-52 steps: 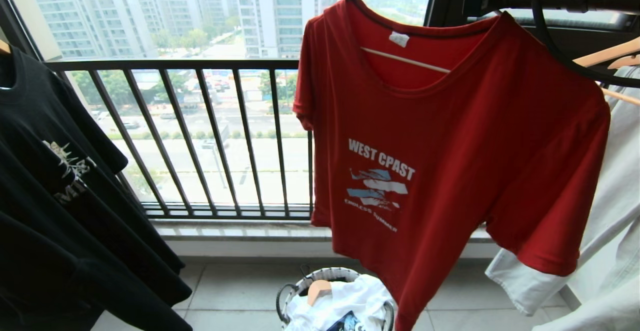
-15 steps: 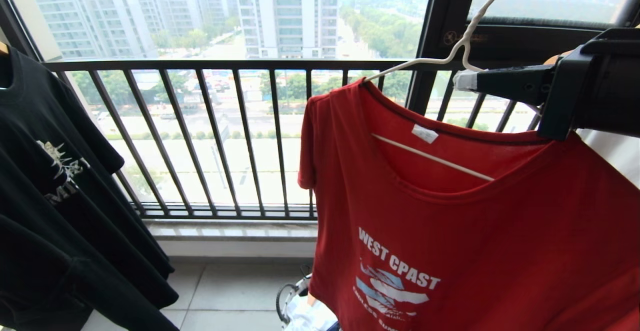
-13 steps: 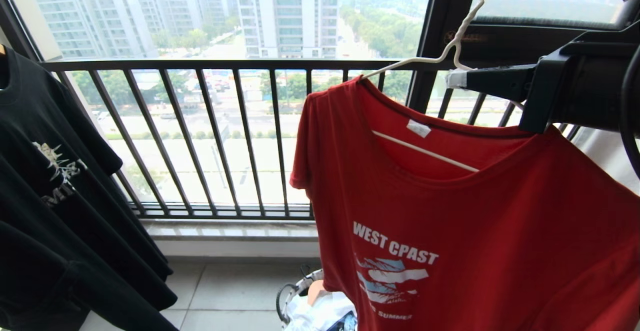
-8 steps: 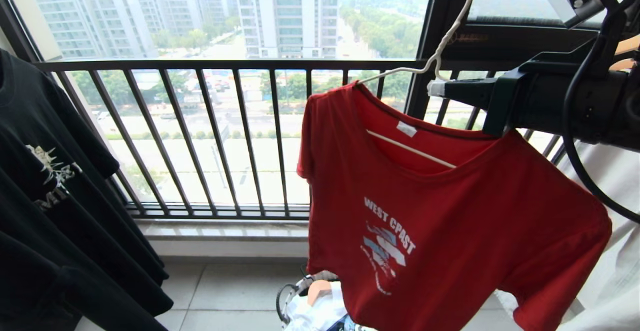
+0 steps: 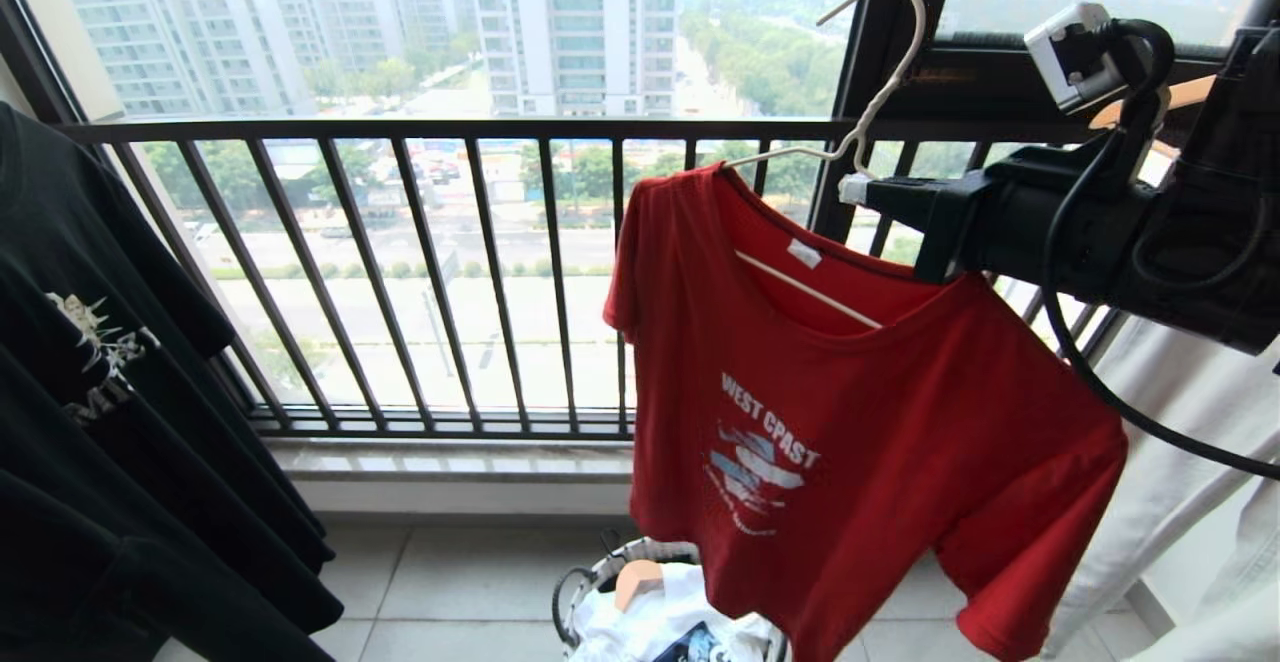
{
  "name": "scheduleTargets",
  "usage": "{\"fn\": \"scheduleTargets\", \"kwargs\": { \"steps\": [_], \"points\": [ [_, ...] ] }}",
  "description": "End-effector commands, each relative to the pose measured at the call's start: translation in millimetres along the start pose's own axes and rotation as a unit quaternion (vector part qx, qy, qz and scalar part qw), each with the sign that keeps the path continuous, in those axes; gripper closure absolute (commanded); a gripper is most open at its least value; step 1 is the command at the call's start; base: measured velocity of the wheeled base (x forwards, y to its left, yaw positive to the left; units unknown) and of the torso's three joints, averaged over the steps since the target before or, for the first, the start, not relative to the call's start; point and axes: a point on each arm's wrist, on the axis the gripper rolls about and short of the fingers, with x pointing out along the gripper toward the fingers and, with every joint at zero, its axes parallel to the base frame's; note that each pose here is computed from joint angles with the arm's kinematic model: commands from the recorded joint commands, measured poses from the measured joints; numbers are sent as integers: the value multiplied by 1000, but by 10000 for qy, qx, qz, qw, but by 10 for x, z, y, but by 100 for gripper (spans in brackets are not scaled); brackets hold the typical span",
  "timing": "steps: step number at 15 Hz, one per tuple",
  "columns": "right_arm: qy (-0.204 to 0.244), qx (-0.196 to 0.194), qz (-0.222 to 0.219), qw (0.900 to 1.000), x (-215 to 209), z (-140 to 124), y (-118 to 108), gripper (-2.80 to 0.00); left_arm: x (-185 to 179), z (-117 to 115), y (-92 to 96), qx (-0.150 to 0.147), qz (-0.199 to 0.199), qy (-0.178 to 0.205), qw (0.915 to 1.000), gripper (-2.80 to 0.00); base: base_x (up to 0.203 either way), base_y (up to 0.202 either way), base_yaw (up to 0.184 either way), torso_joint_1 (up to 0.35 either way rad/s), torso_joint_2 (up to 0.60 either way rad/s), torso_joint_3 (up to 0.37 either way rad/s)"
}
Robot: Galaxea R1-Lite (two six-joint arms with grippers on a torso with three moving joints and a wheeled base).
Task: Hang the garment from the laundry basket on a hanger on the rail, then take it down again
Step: Take the clothes off the clothes rack
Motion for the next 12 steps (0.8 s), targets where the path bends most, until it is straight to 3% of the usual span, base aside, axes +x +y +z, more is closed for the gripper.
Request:
{"fn": "scheduleTargets", "kwargs": {
  "steps": [1, 9, 12],
  "points": [
    [135, 32, 3, 9999, 99, -91, -30, 0, 0, 2, 0, -1, 1, 3, 10000, 0, 0, 0, 0, 0, 0, 0],
    [558, 156, -12, 9983, 300, -375, -94, 0, -8, 39, 3, -49, 115, -26, 9999, 0, 0, 0, 0, 0, 0, 0],
    [470, 145, -7, 9988, 424, -479, -117, 0, -3, 486, -22, -145, 72, -129, 9998, 0, 0, 0, 0, 0, 0, 0]
  ]
}}
